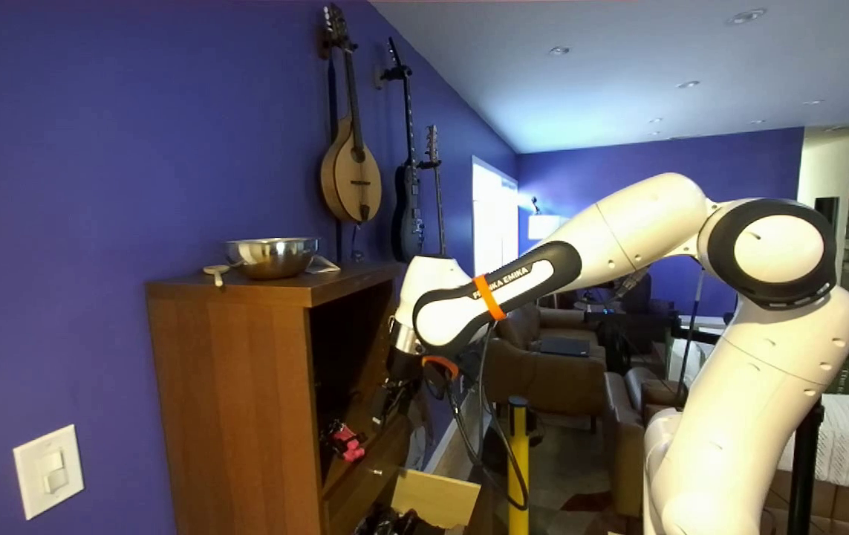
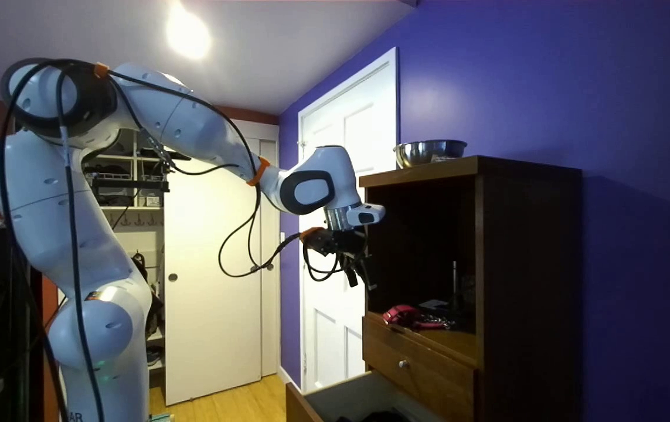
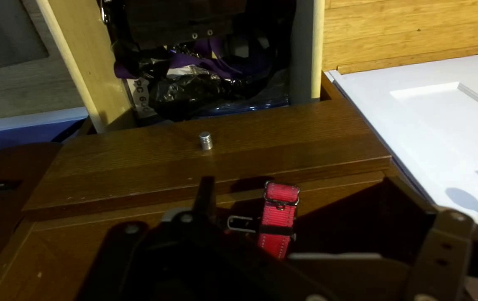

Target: Pick up the pink strap with chains and put it in the open drawer

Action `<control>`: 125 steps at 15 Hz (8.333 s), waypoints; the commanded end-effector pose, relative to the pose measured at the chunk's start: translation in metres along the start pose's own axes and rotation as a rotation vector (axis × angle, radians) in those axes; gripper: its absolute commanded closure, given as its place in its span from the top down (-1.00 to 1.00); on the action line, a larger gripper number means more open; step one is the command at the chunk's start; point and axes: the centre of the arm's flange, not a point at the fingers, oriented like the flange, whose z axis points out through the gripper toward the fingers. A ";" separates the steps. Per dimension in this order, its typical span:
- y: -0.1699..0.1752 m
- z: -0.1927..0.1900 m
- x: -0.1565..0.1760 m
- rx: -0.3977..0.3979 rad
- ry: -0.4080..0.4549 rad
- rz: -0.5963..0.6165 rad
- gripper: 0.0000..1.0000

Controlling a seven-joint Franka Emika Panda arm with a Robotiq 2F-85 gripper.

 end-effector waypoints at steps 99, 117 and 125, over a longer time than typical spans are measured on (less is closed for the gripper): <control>0.052 0.255 0.006 0.038 -0.023 0.119 0.36; 0.058 0.088 0.006 -0.019 -0.255 -0.089 1.00; 0.048 -0.014 -0.006 0.010 -0.184 -0.140 1.00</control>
